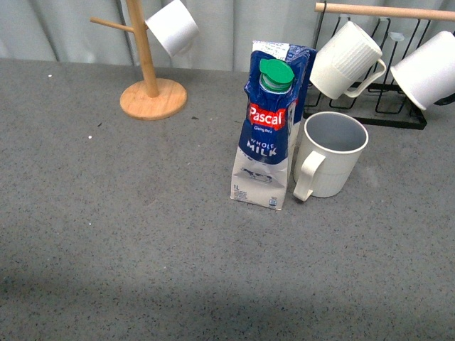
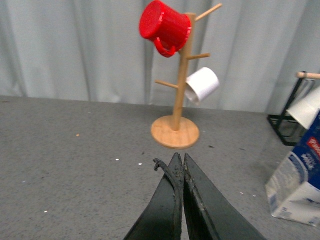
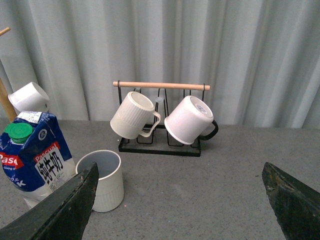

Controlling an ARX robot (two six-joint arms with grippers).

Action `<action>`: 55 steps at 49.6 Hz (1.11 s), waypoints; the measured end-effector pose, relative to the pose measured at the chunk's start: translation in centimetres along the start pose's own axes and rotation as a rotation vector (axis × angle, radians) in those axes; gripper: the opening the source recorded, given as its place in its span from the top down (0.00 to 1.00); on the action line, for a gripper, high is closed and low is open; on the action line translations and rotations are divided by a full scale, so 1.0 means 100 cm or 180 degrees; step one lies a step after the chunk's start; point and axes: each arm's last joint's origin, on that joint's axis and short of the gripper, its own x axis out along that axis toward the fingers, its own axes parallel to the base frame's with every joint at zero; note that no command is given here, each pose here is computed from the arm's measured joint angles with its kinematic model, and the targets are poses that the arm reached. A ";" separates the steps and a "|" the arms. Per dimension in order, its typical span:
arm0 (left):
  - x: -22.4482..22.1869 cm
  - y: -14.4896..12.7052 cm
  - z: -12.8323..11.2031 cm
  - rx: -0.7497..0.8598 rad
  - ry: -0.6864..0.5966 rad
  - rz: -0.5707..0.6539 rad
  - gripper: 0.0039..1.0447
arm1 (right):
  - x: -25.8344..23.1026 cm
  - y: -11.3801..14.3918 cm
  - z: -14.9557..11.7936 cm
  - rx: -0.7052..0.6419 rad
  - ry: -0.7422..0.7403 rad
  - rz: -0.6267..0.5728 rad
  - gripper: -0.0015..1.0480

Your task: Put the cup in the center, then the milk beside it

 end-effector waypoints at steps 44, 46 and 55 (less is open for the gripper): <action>-0.032 0.010 0.008 0.0000 -0.0094 0.0019 0.96 | 0.000 0.000 0.000 0.0000 0.0000 0.0000 0.09; -0.033 0.010 0.008 0.0000 -0.0094 0.0019 0.96 | 0.000 0.000 0.000 0.0000 0.0000 0.0000 0.09; -0.036 0.010 0.008 0.0000 -0.0094 0.0019 0.96 | 0.000 0.000 0.000 0.0000 0.0000 0.0000 0.09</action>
